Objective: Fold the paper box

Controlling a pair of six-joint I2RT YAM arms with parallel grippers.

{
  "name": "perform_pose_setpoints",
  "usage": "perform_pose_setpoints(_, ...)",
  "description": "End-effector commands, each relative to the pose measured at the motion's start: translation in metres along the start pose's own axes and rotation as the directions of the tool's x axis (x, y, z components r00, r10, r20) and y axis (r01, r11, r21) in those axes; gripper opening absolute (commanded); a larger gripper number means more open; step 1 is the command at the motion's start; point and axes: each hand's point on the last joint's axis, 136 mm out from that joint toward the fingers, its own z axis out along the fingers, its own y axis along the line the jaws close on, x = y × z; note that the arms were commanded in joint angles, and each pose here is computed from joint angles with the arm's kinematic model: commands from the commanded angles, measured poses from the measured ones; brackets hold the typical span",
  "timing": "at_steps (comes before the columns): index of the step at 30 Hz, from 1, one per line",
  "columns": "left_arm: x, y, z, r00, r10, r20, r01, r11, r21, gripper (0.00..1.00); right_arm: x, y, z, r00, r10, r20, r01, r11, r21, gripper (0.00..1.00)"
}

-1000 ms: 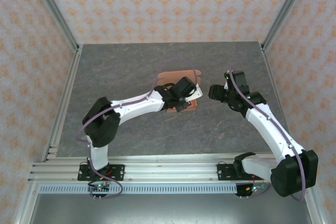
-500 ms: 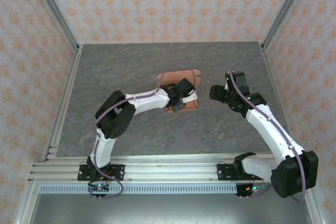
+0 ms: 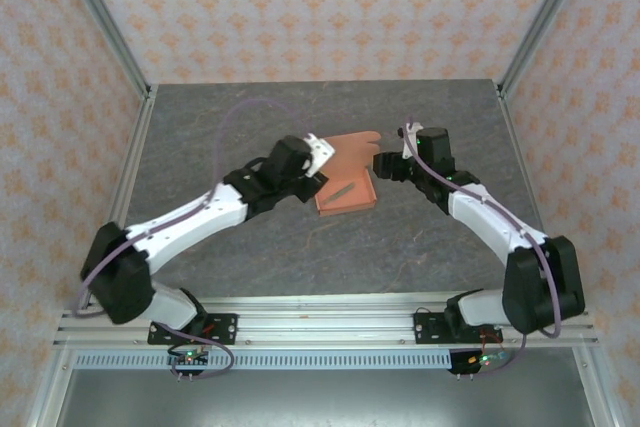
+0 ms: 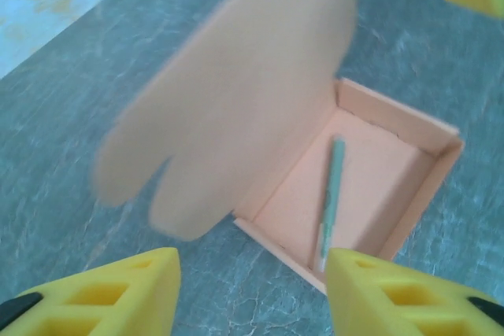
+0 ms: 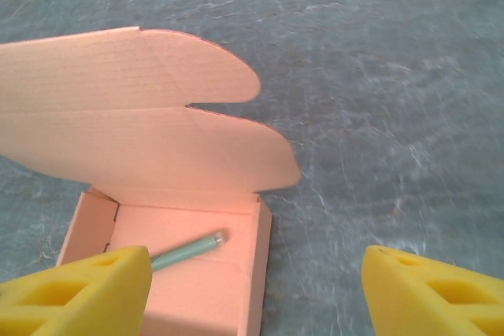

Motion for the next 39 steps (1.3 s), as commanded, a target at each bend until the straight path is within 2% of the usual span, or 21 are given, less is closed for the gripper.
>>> perform_pose_setpoints(1, 0.028, 0.029, 0.001, 0.959, -0.282, 0.024, 0.282, 0.959, 0.005, 0.59, -0.029, 0.011, 0.007, 0.971, -0.205, 0.125, 0.221, 0.966, -0.132, 0.71)
perform_pose_setpoints(3, 0.040, 0.045, 0.002, 0.936, -0.348, 0.051, 0.348, 0.937, 0.009, 0.67, -0.025, 0.010, 0.014, 0.958, -0.260, 0.118, 0.278, 0.943, -0.182, 0.71)
perform_pose_setpoints(5, 0.046, 0.053, 0.008, 0.927, -0.372, 0.043, 0.371, 0.928, 0.022, 0.70, -0.025, 0.009, 0.017, 0.946, -0.296, 0.128, 0.318, 0.924, -0.213, 0.71)
perform_pose_setpoints(9, 0.053, 0.063, 0.028, 0.931, -0.365, 0.018, 0.364, 0.930, 0.056, 0.72, -0.018, 0.015, 0.026, 0.906, -0.409, 0.106, 0.422, 0.859, -0.291, 0.71)
perform_pose_setpoints(13, 0.044, 0.063, 0.036, 0.940, -0.337, 0.053, 0.331, 0.938, 0.100, 0.75, -0.016, 0.005, 0.036, 0.880, -0.469, 0.078, 0.471, 0.837, -0.278, 0.70)
perform_pose_setpoints(17, 0.041, 0.064, 0.045, 0.946, -0.316, 0.067, 0.309, 0.945, 0.104, 0.76, -0.016, -0.008, 0.051, 0.863, -0.501, 0.058, 0.500, 0.834, -0.233, 0.68)
perform_pose_setpoints(22, 0.043, 0.061, 0.057, 0.953, -0.298, 0.058, 0.290, 0.950, 0.120, 0.76, -0.014, -0.002, 0.060, 0.850, -0.523, 0.058, 0.514, 0.801, -0.306, 0.66)
perform_pose_setpoints(34, 0.038, 0.059, 0.078, 0.961, -0.273, 0.045, 0.264, 0.953, 0.148, 0.77, -0.013, 0.003, 0.072, 0.832, -0.550, 0.074, 0.534, 0.757, -0.378, 0.63)
perform_pose_setpoints(39, 0.032, 0.058, 0.085, 0.960, -0.274, 0.054, 0.261, 0.951, 0.167, 0.71, -0.012, 0.006, 0.073, 0.834, -0.548, 0.067, 0.525, 0.749, -0.404, 0.55)
